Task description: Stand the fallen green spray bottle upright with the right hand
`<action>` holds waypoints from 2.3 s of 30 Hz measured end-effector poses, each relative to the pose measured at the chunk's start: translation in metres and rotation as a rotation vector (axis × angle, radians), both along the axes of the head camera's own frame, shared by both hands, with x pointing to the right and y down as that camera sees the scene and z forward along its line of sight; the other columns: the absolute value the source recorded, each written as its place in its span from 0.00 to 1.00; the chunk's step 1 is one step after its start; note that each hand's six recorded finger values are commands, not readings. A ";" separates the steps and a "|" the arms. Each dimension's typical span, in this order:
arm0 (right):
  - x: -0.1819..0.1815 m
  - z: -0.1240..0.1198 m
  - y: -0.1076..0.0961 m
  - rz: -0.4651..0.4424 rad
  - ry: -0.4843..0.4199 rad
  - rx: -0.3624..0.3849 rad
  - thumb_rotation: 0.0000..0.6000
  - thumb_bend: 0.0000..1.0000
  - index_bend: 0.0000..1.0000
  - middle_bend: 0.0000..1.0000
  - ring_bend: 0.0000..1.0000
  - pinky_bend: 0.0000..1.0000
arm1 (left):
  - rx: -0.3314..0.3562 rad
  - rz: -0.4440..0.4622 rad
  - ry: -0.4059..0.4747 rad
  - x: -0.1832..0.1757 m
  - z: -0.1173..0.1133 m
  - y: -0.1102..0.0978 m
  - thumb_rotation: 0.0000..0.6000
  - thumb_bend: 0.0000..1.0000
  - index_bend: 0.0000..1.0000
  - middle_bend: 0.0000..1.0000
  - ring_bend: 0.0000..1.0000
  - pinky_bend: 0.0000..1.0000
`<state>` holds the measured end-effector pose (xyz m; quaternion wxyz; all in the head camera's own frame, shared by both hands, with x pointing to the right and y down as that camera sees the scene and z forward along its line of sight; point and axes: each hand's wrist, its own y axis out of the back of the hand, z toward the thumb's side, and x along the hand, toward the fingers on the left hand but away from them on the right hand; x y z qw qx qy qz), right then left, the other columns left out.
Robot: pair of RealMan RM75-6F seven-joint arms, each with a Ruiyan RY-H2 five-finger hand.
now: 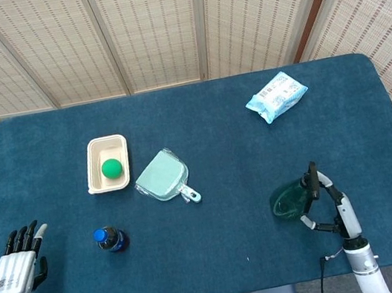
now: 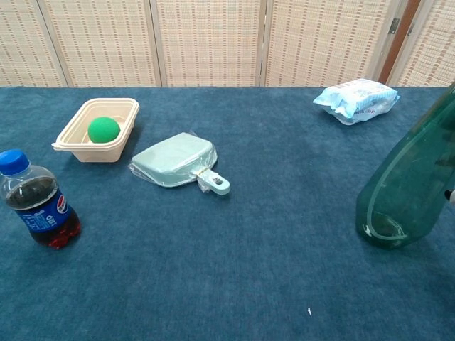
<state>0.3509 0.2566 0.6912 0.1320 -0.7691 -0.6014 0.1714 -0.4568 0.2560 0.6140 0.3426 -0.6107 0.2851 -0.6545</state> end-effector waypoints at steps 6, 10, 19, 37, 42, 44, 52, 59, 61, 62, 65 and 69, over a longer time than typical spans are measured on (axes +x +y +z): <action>0.018 -0.013 0.005 0.040 0.031 0.033 1.00 0.13 0.14 0.19 0.15 0.28 | 0.013 0.019 0.021 0.008 -0.001 -0.003 1.00 0.61 0.06 0.00 0.00 0.00; 0.038 -0.026 0.007 0.074 0.078 0.065 1.00 0.13 0.14 0.19 0.15 0.28 | 0.025 0.024 0.028 0.012 -0.003 -0.005 1.00 0.61 0.06 0.00 0.00 0.00; 0.078 -0.042 0.003 0.038 0.323 0.046 1.00 0.13 0.14 0.18 0.14 0.28 | 0.058 0.030 0.040 0.017 -0.010 -0.011 1.00 0.61 0.06 0.00 0.00 0.00; 0.118 -0.111 -0.022 -0.085 0.980 -0.058 1.00 0.16 0.14 0.18 0.14 0.28 | 0.079 0.018 0.037 0.008 -0.015 -0.017 1.00 0.61 0.06 0.00 0.00 0.00; 0.135 -0.108 -0.023 -0.110 1.089 -0.164 1.00 0.16 0.14 0.17 0.14 0.28 | 0.077 0.013 0.034 0.004 -0.012 -0.014 1.00 0.61 0.06 0.00 0.00 0.00; 0.142 -0.102 -0.022 -0.116 1.114 -0.203 1.00 0.16 0.13 0.17 0.14 0.28 | 0.077 0.011 0.034 0.003 -0.010 -0.014 1.00 0.61 0.06 0.00 0.00 0.00; 0.154 -0.095 -0.017 -0.103 1.104 -0.214 1.00 0.16 0.13 0.17 0.13 0.27 | 0.088 0.007 0.037 0.005 -0.010 -0.010 1.00 0.61 0.06 0.00 0.00 0.00; 0.157 -0.103 -0.015 -0.081 1.058 -0.182 1.00 0.16 0.13 0.17 0.13 0.27 | 0.090 0.003 0.037 0.007 -0.010 -0.010 1.00 0.61 0.06 0.00 0.00 0.00; 0.157 -0.103 -0.015 -0.081 1.054 -0.181 1.00 0.16 0.13 0.17 0.13 0.27 | 0.092 -0.001 0.037 0.008 -0.010 -0.009 1.00 0.61 0.06 0.00 0.00 0.00; 0.157 -0.102 -0.016 -0.083 1.051 -0.181 1.00 0.16 0.13 0.17 0.13 0.27 | 0.093 -0.004 0.037 0.008 -0.010 -0.009 1.00 0.61 0.06 0.00 0.00 0.00; 0.155 -0.101 -0.018 -0.095 1.052 -0.176 1.00 0.16 0.13 0.17 0.13 0.27 | 0.096 -0.007 0.035 0.008 -0.010 -0.007 1.00 0.61 0.06 0.00 0.00 0.00; 0.151 -0.100 -0.020 -0.106 1.049 -0.169 1.00 0.16 0.13 0.17 0.13 0.27 | 0.100 -0.008 0.037 0.009 -0.011 -0.005 1.00 0.61 0.06 0.00 0.00 0.00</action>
